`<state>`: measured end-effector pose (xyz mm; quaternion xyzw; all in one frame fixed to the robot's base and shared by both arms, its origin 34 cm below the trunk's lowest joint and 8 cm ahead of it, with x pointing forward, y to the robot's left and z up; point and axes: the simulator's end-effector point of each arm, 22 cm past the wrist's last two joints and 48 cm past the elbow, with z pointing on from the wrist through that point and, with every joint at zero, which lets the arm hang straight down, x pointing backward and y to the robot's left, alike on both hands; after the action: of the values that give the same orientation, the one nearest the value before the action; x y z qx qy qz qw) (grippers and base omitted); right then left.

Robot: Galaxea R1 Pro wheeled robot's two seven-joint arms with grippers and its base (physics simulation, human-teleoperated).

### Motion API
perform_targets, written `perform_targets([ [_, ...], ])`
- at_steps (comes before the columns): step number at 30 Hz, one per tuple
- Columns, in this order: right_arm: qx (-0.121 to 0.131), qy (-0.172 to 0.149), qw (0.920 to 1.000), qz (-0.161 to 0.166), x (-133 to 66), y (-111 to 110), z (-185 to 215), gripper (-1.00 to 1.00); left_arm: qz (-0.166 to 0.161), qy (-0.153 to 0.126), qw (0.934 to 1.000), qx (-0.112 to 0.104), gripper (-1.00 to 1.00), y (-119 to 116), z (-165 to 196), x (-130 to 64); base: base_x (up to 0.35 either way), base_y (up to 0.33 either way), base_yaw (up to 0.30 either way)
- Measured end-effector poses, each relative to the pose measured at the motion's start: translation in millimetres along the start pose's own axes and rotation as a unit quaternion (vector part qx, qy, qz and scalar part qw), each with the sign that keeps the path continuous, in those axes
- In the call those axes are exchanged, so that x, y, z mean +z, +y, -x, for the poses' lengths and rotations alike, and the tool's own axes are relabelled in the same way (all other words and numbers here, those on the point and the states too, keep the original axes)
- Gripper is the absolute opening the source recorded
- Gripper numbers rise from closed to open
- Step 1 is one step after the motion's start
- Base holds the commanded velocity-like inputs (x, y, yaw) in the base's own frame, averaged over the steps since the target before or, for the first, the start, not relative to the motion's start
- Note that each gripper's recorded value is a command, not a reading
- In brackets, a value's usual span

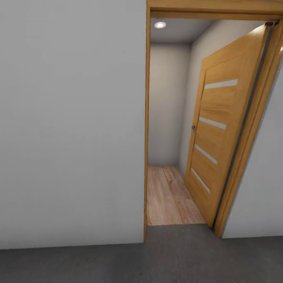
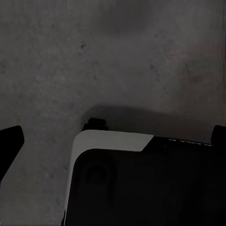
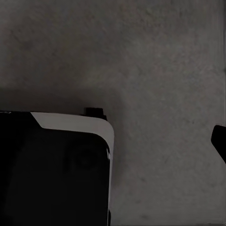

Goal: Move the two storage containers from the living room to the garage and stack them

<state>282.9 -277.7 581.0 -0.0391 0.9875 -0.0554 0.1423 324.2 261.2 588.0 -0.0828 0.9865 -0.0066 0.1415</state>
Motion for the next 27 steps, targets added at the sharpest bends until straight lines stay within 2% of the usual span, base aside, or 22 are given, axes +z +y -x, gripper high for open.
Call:
perform_targets([
  [18,-0.001,0.004,1.0000,-0.004,-1.2,-3,-6,1.00,0.000,0.002,1.0000,0.001,1.00,1,-8,-1.2,0.000,0.000,-0.252],
  [20,-0.001,0.005,1.0000,-0.004,-1.4,-2,-8,1.00,-0.010,0.005,0.9999,0.001,1.00,-14,-14,-1.6,0.000,0.000,-0.253],
  [27,-0.001,0.001,1.0000,-0.006,-2.6,-5,-15,1.00,-0.017,0.006,0.9998,0.002,1.00,-24,-19,-2.5,0.000,0.000,-0.253],
])
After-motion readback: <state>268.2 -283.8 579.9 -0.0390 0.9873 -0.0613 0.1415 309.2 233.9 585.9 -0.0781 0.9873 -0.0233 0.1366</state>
